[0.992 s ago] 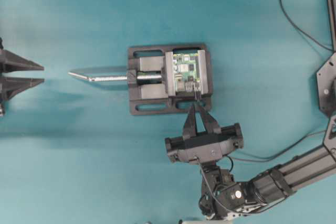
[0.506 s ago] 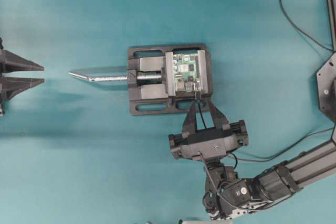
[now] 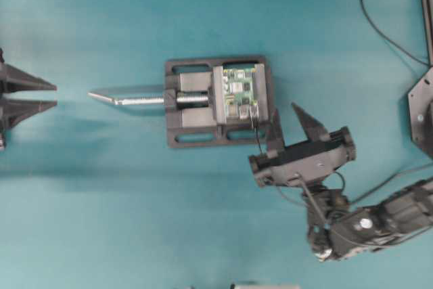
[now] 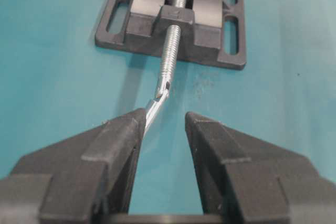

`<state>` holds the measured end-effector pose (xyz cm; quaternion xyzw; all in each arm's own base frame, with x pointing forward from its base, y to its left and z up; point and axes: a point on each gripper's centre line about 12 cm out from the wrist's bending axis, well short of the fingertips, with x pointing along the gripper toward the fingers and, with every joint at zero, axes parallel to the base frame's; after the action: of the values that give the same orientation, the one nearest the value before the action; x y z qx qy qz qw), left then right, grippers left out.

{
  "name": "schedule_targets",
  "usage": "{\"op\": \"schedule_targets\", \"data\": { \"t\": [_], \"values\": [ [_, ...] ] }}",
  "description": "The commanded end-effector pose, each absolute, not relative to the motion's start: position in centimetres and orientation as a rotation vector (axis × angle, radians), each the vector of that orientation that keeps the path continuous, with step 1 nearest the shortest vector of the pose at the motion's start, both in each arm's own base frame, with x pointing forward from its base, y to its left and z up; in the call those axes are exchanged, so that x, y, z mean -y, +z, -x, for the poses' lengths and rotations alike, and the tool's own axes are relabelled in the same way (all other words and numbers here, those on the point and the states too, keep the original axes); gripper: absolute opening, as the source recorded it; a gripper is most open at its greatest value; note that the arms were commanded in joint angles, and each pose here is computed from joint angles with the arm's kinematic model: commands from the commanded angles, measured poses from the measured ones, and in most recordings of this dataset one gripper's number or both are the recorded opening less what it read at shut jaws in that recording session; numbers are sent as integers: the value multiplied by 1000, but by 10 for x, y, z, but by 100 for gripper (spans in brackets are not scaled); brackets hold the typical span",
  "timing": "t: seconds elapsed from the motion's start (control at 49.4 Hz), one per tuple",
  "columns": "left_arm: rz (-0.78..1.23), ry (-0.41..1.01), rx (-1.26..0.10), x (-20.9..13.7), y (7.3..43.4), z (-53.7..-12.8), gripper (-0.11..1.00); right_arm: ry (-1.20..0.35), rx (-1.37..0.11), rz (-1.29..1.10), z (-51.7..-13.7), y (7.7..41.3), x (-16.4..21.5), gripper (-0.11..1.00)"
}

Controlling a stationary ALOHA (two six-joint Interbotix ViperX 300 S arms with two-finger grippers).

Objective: Insert the USB into the fixed PCB.

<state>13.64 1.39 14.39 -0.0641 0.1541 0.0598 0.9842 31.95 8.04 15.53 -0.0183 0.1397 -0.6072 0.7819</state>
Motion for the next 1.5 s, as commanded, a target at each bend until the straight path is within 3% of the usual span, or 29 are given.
{"op": "schedule_targets", "data": {
  "t": [0.0,0.203,0.405,0.749,1.114,1.478],
  "values": [
    [138,123,-295,-14,149,-139,52,-1239,-284,8,-312,170,-63,49],
    [138,123,-295,-14,149,-139,52,-1038,-254,12,-285,172,-20,48],
    [138,123,-297,-14,148,-139,52,-847,-200,-30,-235,176,18,49],
    [138,123,-295,-14,149,-139,52,-504,-237,6,-174,170,33,43],
    [138,123,-295,-14,149,-139,52,-389,-121,40,-135,173,39,14],
    [136,122,-296,-14,149,-139,52,-318,-145,45,-137,171,32,11]
  ]
}}
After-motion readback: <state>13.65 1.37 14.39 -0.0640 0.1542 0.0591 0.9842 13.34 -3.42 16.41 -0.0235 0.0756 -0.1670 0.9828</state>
